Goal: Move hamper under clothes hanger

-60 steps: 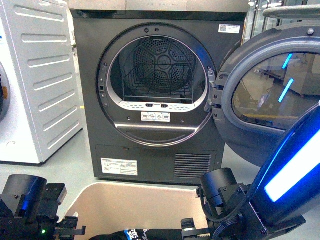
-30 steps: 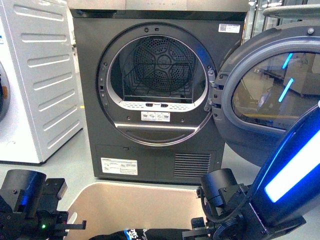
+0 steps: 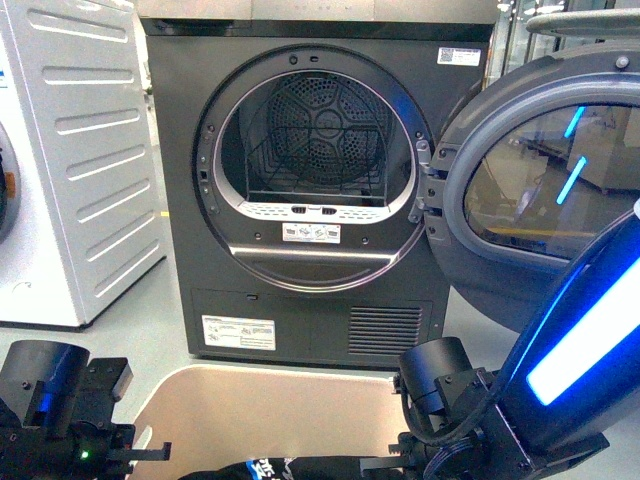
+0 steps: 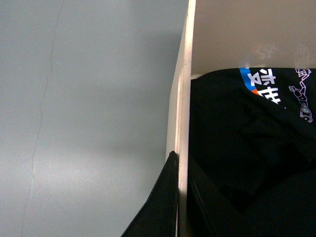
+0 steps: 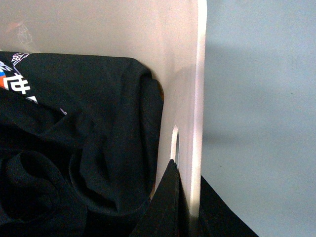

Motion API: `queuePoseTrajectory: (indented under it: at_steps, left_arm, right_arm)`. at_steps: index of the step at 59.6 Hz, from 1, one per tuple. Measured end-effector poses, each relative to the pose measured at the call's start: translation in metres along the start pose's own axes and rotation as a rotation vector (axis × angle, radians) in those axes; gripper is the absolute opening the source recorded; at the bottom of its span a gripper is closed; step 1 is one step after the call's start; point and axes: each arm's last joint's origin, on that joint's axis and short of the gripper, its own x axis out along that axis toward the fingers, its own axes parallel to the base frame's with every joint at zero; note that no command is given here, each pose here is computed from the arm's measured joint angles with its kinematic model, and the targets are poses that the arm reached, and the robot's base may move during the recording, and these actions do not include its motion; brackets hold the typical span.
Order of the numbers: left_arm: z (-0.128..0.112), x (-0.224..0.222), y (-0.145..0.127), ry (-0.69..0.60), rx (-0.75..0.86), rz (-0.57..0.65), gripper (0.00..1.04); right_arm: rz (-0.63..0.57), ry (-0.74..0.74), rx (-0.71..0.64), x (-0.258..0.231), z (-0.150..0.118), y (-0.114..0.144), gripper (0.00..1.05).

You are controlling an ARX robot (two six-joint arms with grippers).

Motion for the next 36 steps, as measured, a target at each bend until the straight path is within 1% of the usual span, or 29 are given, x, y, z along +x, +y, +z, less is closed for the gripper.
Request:
queuePoseTrajectory:
  at_steps: [12, 23, 36]
  left_arm:
    - [0.002, -0.006, 0.002, 0.007, -0.003, 0.003, 0.04]
    - [0.016, -0.016, 0.003, -0.018, 0.001, 0.008, 0.04]
    - [0.021, -0.019, 0.003, -0.029, 0.005, 0.010, 0.04]
  right_arm:
    - [0.000, 0.000, 0.000, 0.000, 0.000, 0.000, 0.03]
    - [0.006, -0.005, 0.002, -0.004, 0.001, -0.001, 0.03]
    - [0.010, -0.029, 0.010, -0.010, 0.007, -0.002, 0.03]
